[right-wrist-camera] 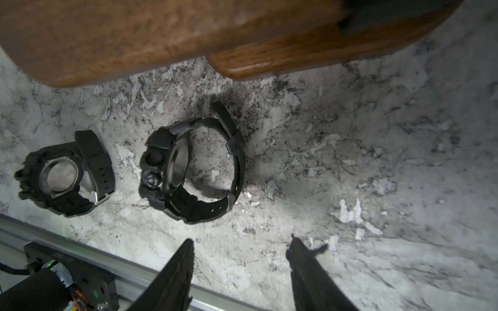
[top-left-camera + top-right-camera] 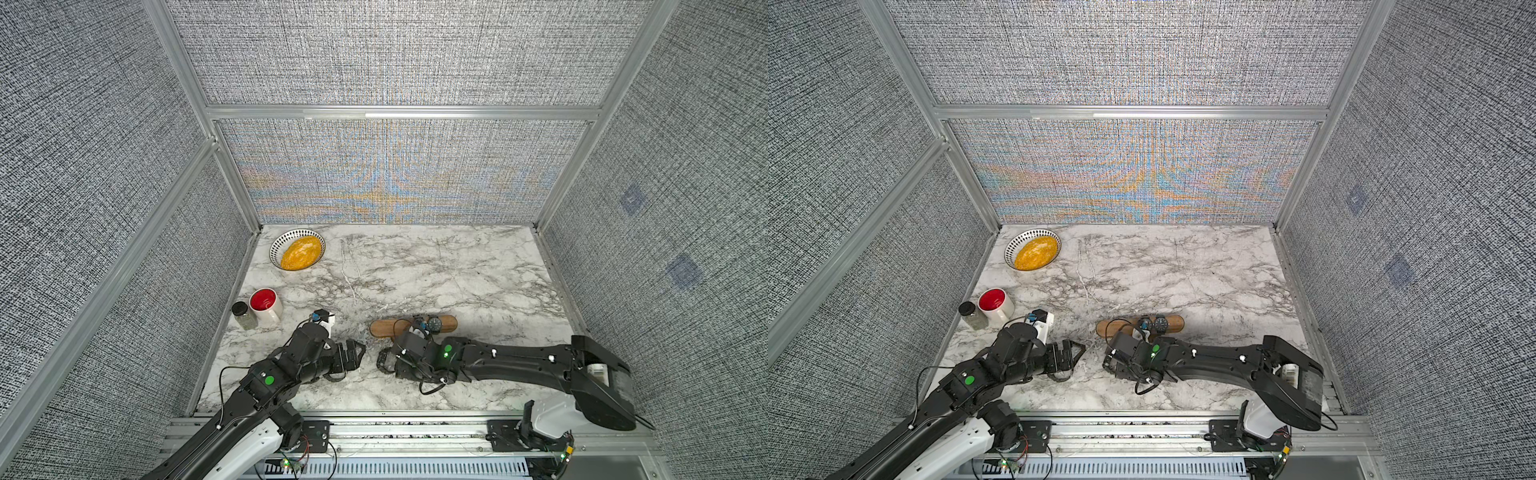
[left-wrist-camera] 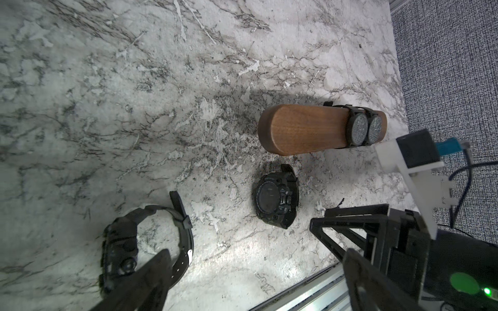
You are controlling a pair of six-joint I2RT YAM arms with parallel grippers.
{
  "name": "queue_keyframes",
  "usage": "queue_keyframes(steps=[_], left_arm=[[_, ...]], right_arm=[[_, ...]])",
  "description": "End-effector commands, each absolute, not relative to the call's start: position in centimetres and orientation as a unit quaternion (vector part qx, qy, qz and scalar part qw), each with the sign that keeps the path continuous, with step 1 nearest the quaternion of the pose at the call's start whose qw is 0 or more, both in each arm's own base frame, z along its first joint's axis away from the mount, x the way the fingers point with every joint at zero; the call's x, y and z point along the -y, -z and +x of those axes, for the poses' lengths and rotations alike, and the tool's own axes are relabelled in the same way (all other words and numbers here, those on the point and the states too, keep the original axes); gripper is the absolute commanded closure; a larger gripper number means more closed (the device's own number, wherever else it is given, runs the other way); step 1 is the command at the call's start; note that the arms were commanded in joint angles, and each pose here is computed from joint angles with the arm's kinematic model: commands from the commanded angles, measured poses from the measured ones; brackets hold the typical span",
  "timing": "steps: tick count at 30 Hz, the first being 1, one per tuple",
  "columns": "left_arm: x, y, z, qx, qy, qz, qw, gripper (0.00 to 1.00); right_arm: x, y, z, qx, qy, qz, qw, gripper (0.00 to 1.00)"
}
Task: Place watch on stand
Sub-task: Pick up the watch at the center of the board.
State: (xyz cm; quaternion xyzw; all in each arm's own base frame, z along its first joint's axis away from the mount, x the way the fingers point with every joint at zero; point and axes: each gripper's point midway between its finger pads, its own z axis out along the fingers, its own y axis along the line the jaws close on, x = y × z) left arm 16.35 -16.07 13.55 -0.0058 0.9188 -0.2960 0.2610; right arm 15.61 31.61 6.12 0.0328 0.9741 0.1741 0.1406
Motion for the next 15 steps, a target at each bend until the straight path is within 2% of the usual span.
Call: queue_keyframes(steps=[1,9,15], left_arm=[[15.7,-13.4,16.3,-0.920,0.290,-0.008,0.265,0.01],[15.8,-13.5,16.1,-0.916,0.298,-0.006,0.267,0.01],[15.8,-13.3,16.0,-0.917,0.300,-0.005,0.263,0.01]], right_arm=[[-32.4,-6.2,16.5,-0.970,-0.179,0.039,0.160,0.44],[-32.8,-5.3,17.3,-0.975,-0.140,0.021,0.171,0.52],[-32.2,-4.1,17.5,-0.979,-0.111,0.021,0.171,0.65]])
